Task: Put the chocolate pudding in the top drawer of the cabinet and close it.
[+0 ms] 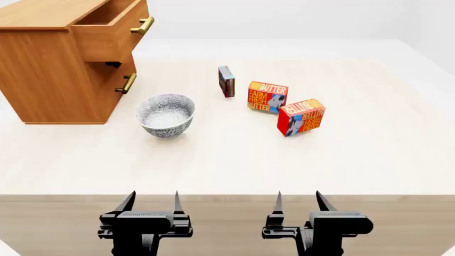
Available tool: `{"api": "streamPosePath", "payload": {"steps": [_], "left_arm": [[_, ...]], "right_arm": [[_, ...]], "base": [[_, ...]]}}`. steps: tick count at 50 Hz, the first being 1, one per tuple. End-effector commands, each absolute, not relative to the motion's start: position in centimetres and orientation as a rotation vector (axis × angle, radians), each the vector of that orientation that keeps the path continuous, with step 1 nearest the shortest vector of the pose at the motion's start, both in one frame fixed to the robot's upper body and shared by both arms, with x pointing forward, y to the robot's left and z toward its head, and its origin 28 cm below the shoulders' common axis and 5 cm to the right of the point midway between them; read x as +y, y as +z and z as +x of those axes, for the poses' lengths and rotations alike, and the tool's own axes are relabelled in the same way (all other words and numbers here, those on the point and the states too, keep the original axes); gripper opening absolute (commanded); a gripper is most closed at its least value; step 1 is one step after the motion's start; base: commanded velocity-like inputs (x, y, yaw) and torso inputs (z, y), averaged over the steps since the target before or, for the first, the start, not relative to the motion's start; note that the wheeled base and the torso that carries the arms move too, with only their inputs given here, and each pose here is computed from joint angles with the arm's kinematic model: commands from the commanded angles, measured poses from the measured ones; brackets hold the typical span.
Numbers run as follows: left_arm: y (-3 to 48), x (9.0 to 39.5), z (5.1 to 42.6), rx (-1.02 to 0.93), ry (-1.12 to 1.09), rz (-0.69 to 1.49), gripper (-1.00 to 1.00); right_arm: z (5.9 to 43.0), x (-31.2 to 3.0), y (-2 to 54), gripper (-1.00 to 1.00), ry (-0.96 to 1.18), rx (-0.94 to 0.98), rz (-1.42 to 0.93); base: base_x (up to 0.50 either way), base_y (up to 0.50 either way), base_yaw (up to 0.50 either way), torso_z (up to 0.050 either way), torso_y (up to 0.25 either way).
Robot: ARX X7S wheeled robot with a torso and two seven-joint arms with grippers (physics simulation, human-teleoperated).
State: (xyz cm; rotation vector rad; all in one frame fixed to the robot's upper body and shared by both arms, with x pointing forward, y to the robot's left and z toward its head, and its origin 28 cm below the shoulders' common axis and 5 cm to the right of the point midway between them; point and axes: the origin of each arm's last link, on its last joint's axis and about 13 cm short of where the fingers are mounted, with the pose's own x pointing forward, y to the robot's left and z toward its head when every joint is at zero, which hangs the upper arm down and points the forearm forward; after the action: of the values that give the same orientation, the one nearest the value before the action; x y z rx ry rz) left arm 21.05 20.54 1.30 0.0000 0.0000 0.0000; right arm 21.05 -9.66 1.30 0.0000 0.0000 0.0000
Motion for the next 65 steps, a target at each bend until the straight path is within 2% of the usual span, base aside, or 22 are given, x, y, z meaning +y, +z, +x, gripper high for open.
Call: {"api": "streamPosePath", "payload": {"steps": [1,10,53,65], "left_arm": [[1.28,20.57,21.07,0.002,0.001,0.001,1.0],[1.17,20.48,21.14,0.025,-0.007,0.006,1.0],[1.14,20.61,21.23,0.023,-0.013,-0.018,1.0],[1.74,20.75,21.25,0.037,-0.026,-0.034,1.0]], "right_arm": [[21.09,-9.6,1.25,1.0,0.001,0.004,0.003],[21.29,-9.53,1.23,1.0,0.009,0.016,0.019],[21.38,-9.49,1.12,1.0,0.016,0.04,0.017],[21.4,-9.69,1.8,1.0,0.003,0.052,0.026]], "base": [[0.0,0.0,0.0,0.0,0.0],[0.0,0.06,0.0,0.0,0.0],[0.0,0.47,0.0,0.0,0.0],[0.0,0.0,0.0,0.0,0.0]]}}
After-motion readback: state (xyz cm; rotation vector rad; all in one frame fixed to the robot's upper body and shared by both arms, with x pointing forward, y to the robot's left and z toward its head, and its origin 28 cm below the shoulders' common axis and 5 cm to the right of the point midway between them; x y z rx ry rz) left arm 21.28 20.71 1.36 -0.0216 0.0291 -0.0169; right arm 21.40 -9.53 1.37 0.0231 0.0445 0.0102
